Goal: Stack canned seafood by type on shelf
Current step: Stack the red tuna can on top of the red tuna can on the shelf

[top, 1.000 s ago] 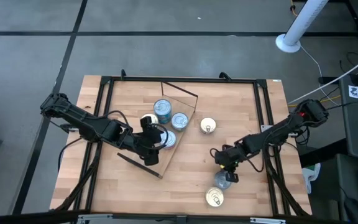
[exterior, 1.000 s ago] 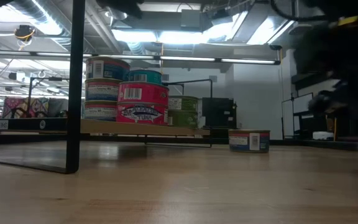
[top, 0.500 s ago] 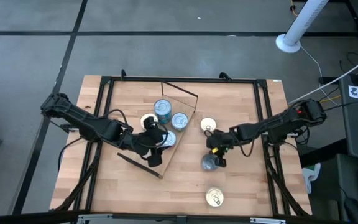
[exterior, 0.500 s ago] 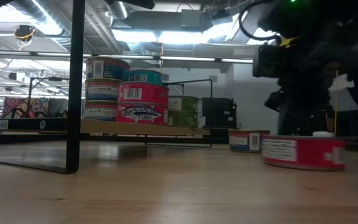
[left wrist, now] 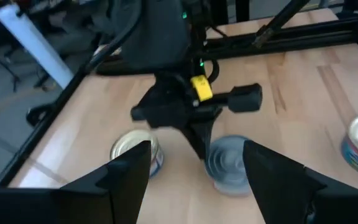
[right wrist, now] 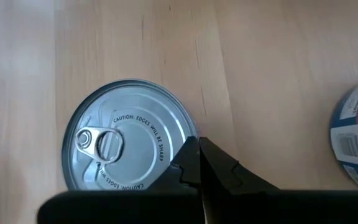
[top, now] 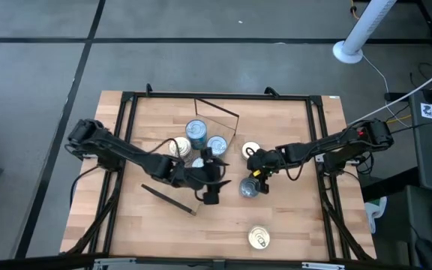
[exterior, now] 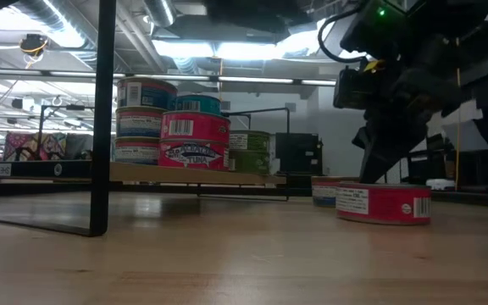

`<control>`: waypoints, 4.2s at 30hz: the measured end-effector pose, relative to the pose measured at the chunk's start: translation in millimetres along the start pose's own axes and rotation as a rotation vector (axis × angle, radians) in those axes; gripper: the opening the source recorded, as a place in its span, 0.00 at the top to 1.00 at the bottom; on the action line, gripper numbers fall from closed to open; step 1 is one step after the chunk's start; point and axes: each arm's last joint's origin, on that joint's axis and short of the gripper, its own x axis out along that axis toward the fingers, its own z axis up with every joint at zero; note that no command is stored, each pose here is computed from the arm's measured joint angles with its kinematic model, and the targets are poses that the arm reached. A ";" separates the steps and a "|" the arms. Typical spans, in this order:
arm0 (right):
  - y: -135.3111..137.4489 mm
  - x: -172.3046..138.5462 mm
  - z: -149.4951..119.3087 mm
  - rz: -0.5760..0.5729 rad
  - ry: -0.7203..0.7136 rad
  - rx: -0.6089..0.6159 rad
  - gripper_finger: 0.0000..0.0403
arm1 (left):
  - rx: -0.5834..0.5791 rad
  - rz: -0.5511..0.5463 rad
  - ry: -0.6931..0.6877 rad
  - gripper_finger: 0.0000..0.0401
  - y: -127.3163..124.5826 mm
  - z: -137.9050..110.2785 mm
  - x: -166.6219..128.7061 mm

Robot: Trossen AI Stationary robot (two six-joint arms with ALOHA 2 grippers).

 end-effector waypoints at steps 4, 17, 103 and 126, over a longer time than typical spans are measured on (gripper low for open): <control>0.3 -0.2 0.3 0.002 -0.001 0.000 1.00 | 0.053 0.006 -0.040 0.37 -9.2 -6.8 22.7; 0.1 -0.6 -0.6 0.000 0.010 0.014 1.00 | 0.096 -0.024 -0.043 0.37 -23.8 -23.8 48.5; 18.3 -5.7 17.0 0.458 -0.084 -0.030 0.99 | -0.443 -0.192 0.105 0.37 8.5 -32.7 68.2; 77.3 -3.4 -11.1 0.404 -0.153 -0.738 0.46 | -0.430 -0.192 0.104 0.37 8.5 -32.7 68.2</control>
